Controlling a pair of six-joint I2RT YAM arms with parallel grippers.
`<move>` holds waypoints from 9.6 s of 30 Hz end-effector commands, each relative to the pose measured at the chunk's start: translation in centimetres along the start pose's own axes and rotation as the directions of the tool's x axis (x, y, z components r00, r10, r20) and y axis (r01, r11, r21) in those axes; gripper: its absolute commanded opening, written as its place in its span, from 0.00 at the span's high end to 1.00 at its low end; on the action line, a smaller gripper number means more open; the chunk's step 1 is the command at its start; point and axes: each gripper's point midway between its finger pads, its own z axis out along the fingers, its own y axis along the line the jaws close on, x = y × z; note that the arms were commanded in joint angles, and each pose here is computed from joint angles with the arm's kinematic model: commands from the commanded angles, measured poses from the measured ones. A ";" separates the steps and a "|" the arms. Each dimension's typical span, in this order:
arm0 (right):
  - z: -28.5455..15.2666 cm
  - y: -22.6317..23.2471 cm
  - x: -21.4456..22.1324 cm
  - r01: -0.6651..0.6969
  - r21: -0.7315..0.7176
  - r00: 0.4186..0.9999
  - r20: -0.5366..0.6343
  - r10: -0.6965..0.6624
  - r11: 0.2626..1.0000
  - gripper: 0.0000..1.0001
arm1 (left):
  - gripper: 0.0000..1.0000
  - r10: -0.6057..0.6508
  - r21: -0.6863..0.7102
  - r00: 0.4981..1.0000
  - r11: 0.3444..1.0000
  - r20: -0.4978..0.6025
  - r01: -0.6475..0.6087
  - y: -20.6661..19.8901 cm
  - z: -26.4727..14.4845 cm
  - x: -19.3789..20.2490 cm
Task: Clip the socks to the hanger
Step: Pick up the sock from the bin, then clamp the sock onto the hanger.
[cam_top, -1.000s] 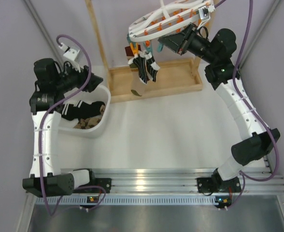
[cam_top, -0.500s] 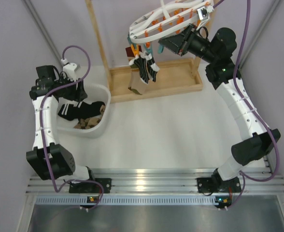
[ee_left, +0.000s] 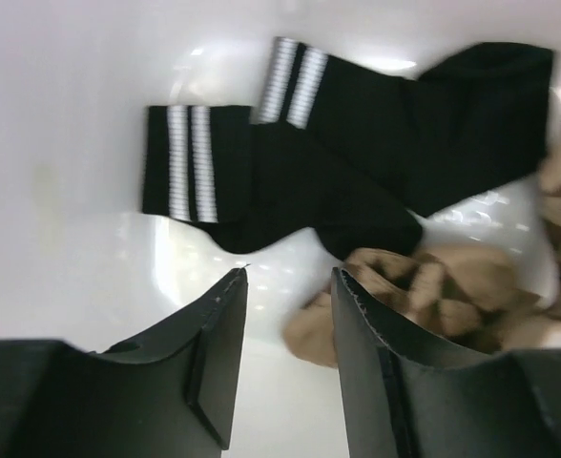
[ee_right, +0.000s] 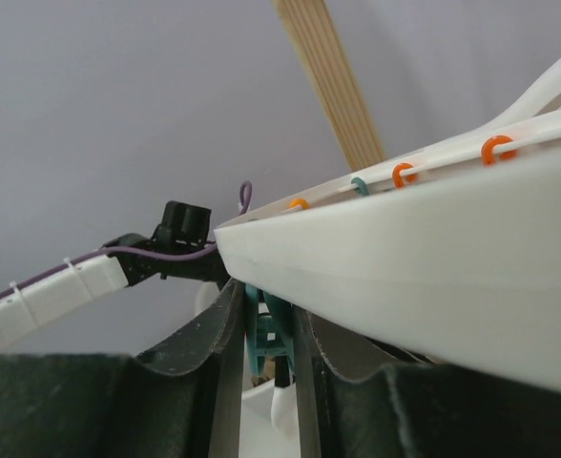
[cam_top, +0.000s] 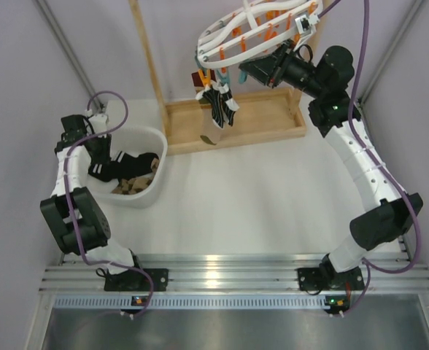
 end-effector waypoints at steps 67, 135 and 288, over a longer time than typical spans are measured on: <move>-0.8 -4.2 -1.7 -0.107 0.086 0.988 0.123 0.096 0.991 1.00 | 1.00 -0.130 0.336 0.761 0.934 0.635 -0.121 -8.0 -25.0 -22.3; -1.1 2.7 -1.8 0.058 -0.098 0.991 0.124 -0.046 0.994 1.00 | 1.00 -0.388 0.927 0.842 0.146 0.374 -0.345 -39.1 -31.1 -24.1; -11.5 -5.4 -7.1 0.442 0.428 0.850 0.080 -0.520 0.788 0.44 | 1.00 -0.485 0.768 0.646 0.584 0.590 -0.263 -31.5 -28.6 -25.4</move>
